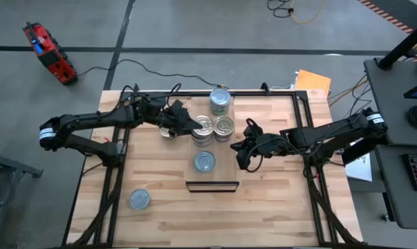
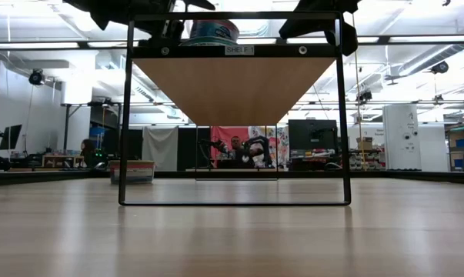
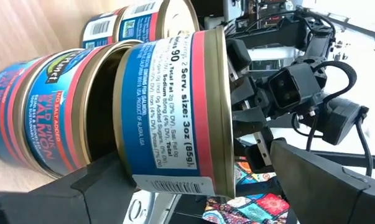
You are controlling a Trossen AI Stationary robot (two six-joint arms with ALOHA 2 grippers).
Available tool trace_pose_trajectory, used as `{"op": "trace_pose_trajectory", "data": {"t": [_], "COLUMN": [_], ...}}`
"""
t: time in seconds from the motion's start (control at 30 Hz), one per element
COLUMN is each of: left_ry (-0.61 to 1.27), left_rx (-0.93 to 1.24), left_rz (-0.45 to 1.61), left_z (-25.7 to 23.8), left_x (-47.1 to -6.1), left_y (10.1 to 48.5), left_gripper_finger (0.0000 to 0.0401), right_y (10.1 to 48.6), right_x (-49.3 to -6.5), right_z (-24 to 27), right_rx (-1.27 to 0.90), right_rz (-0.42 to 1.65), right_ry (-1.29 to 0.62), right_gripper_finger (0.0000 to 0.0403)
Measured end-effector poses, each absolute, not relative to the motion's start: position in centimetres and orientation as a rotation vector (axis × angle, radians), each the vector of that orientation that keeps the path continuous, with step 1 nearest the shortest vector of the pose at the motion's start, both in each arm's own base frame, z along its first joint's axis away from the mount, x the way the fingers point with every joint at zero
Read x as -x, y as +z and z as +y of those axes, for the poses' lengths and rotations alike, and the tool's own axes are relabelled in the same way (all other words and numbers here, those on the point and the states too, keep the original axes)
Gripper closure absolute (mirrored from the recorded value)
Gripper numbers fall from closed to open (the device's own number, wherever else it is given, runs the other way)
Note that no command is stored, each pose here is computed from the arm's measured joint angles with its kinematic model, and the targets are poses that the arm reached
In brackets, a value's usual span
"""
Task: Stack canned seafood by type on shelf
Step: Stack the blue-pink tuna can on top of the blue-pink tuna can on the shelf aligned with the other blue-pink tuna can
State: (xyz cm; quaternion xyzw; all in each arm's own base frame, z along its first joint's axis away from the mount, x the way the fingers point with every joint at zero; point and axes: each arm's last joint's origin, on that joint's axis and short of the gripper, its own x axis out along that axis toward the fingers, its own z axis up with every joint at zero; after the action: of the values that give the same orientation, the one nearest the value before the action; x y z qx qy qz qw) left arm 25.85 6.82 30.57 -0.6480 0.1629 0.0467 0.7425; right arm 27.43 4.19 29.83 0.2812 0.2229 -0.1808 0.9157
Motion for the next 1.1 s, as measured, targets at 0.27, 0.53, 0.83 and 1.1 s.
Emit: {"op": "trace_pose_trajectory", "data": {"t": [0.27, 0.53, 0.83, 1.1], "left_ry": [0.095, 0.099, 0.107, 0.107], "left_rx": [1.376, 1.380, 1.412, 1.411], "left_rz": [0.357, 0.362, 0.363, 0.363], "left_z": [6.85, 6.84, 6.85, 6.85], "left_x": [-25.93, -25.91, -25.90, -25.90], "left_y": [30.52, 30.47, 30.46, 30.45], "left_gripper_finger": [0.0060, 0.0060, 0.0060, 0.0060], "right_y": [29.83, 29.83, 29.83, 29.83], "right_x": [-27.43, -27.43, -27.43, -27.43], "right_z": [4.19, 4.19, 4.19, 4.19], "right_rx": [-0.579, -0.578, -0.578, -0.578], "right_rz": [0.459, 0.459, 0.458, 0.459], "right_ry": [-0.372, -0.372, -0.372, -0.372], "right_gripper_finger": [0.0394, 0.0394, 0.0394, 0.0394]}}
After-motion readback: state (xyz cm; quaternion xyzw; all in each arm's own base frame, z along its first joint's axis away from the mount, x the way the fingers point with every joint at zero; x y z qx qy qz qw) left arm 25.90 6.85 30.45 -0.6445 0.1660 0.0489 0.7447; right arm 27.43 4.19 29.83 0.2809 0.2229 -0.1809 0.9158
